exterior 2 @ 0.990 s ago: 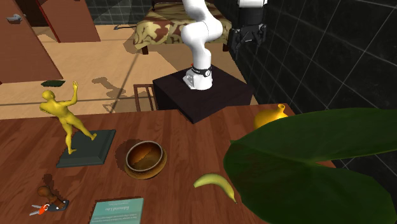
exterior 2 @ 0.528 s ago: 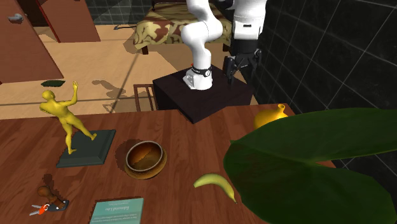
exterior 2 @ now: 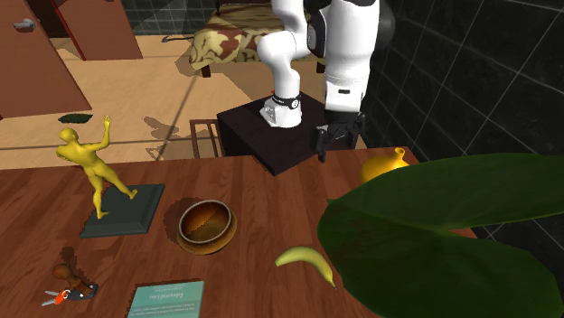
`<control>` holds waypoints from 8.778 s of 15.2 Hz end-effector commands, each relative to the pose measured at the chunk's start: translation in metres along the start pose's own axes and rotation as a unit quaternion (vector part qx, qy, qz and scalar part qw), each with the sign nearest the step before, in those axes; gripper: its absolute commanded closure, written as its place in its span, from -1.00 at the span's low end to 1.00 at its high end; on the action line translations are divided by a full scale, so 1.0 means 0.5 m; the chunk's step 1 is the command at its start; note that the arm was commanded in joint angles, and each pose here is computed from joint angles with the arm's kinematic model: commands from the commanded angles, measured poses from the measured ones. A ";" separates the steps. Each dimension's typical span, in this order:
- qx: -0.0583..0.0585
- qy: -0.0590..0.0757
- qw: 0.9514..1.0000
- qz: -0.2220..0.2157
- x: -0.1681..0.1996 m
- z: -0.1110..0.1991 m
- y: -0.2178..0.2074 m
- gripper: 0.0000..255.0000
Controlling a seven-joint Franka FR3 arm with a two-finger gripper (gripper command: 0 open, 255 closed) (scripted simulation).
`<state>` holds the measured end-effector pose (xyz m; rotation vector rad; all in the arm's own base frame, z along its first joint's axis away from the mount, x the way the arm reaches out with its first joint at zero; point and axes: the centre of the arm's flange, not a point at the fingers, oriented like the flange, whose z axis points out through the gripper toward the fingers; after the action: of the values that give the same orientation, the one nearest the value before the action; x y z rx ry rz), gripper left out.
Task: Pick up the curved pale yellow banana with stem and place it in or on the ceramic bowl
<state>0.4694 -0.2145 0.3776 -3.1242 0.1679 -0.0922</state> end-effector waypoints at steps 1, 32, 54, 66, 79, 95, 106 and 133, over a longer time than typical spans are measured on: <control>0.000 -0.001 1.000 -0.004 0.024 0.045 0.029 -1.00; 0.008 -0.009 0.999 -0.032 0.252 0.470 0.255 -1.00; 0.008 -0.009 0.999 -0.032 0.258 0.365 0.253 1.00; 0.008 -0.009 0.999 -0.032 0.265 0.238 0.251 1.00; 0.008 -0.009 0.999 -0.032 0.233 0.127 0.286 1.00; 0.008 -0.009 0.999 -0.032 -0.077 0.098 0.571 1.00; 0.008 -0.009 0.999 -0.032 -0.164 0.164 0.648 1.00; 0.008 -0.009 0.999 -0.032 -0.167 0.139 0.651 -1.00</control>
<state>0.3556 -0.5288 0.2961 -3.1135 0.0678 -0.0661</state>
